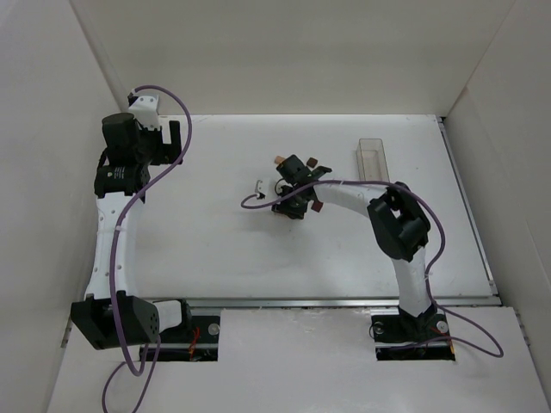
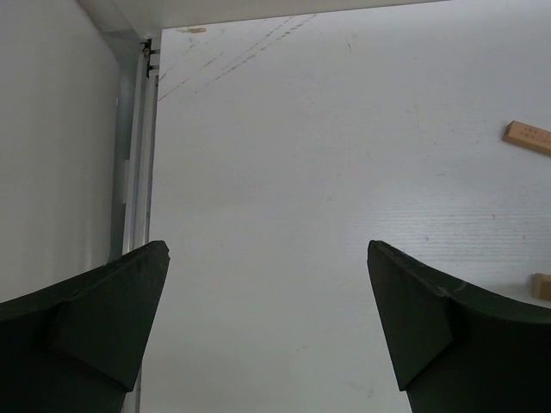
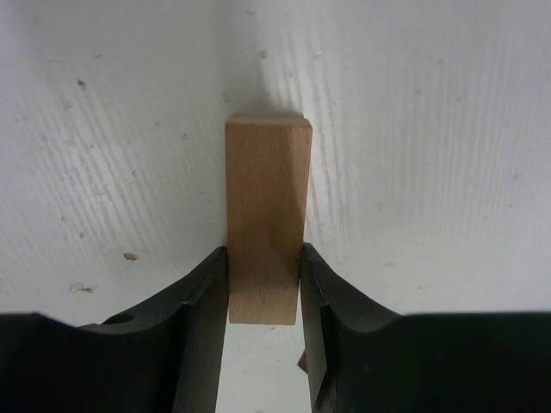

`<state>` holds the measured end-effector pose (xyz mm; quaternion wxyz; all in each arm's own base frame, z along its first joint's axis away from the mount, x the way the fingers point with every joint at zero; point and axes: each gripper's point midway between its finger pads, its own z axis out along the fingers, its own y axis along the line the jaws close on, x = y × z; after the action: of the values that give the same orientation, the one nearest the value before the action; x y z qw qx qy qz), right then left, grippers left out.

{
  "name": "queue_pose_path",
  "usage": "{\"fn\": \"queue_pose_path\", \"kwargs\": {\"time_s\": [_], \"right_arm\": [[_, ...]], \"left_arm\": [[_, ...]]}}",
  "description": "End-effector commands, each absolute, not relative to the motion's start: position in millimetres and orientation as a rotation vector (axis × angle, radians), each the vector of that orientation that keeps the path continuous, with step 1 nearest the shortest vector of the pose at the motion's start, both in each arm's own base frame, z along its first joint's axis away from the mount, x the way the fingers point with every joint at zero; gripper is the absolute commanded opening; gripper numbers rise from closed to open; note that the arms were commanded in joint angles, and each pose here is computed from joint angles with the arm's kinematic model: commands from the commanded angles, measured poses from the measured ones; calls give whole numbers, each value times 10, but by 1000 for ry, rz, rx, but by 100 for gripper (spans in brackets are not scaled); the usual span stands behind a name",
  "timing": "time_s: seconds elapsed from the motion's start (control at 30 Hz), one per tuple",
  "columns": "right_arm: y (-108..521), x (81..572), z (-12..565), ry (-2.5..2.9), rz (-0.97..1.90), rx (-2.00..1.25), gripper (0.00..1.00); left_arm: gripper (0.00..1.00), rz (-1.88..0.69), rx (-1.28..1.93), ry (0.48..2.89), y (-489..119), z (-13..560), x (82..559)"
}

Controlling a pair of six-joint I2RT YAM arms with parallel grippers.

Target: Build the wood block tower

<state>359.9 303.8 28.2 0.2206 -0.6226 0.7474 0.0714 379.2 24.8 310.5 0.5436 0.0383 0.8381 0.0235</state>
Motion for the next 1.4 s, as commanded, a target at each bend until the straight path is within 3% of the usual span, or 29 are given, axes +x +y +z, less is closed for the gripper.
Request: {"fn": "queue_pose_path", "kwargs": {"time_s": [0.0, 0.2, 0.47, 0.6, 0.83, 1.37], "right_arm": [[3104, 3439, 431, 1813, 224, -2005, 4], [3124, 3537, 411, 1700, 145, -2123, 4], [3214, 3432, 334, 1700, 259, -2147, 9], [3198, 3443, 335, 1715, 275, -2130, 26], [3270, 3444, 354, 1771, 316, -2046, 36], [3197, 3677, 376, 1881, 261, -1891, 37]], "left_arm": [[100, 64, 110, 1940, 227, 3229, 3750], [100, 64, 110, 1940, 227, 3229, 3750], [100, 73, 103, 1940, 243, 3229, 3750], [100, 72, 103, 1949, 243, 3187, 3746], [100, 72, 103, 1949, 243, 3187, 3746], [100, 87, 106, 1950, 263, 3188, 3746]]}}
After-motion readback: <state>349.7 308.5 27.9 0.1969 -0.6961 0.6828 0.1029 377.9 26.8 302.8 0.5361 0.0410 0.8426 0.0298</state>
